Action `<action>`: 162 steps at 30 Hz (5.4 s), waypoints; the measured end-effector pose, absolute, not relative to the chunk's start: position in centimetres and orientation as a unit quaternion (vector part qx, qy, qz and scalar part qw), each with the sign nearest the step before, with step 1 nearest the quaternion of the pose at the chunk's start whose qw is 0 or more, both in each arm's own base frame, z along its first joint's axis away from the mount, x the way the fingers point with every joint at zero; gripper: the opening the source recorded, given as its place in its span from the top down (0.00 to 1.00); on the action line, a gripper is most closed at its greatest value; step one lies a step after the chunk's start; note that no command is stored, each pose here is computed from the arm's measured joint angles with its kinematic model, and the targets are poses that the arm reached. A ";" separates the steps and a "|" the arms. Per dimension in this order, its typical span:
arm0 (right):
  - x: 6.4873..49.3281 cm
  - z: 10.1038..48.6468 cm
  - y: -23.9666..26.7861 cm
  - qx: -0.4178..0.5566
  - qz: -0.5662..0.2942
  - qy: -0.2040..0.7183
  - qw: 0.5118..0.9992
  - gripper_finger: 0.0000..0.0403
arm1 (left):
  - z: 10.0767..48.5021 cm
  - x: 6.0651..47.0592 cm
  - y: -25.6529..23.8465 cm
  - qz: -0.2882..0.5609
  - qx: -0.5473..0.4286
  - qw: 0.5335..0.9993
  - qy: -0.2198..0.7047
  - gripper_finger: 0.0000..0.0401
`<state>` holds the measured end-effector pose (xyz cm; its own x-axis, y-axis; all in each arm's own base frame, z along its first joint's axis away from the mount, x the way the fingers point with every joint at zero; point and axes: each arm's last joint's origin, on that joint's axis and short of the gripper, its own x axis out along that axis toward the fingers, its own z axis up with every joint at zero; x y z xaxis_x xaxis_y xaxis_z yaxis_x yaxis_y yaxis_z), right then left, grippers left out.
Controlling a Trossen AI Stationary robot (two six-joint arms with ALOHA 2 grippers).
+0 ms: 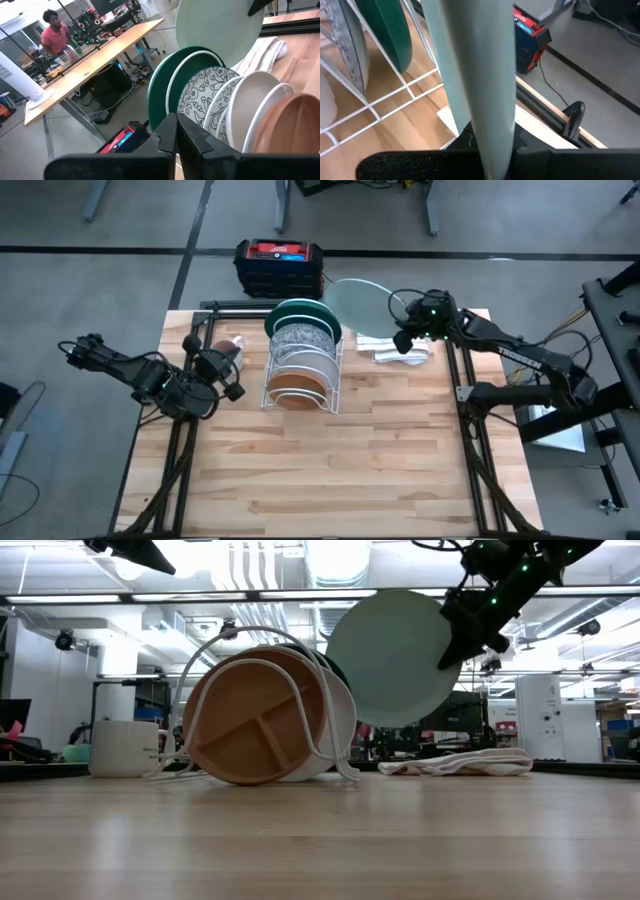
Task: Sort dishes
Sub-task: Put the light blue plate in the dish rack
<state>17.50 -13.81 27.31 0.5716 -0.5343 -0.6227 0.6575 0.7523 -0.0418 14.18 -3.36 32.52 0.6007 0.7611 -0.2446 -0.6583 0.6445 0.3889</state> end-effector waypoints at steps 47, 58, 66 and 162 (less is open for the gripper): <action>16.1 27.1 -12.2 0.116 -0.284 0.312 0.899 1.00 | 32.2 14.2 -3.4 0.404 0.121 0.886 0.195 1.00; 17.3 26.4 -13.1 0.100 -0.282 0.315 0.901 1.00 | 32.1 14.2 -3.4 0.404 0.118 0.886 0.194 1.00; 19.3 24.8 -14.1 0.078 -0.267 0.336 0.900 1.00 | 32.1 14.2 -3.4 0.404 0.119 0.886 0.195 1.00; 30.6 34.0 -17.2 -0.032 -0.194 0.272 0.942 0.60 | 30.4 17.6 -2.1 0.274 0.162 0.906 0.278 1.00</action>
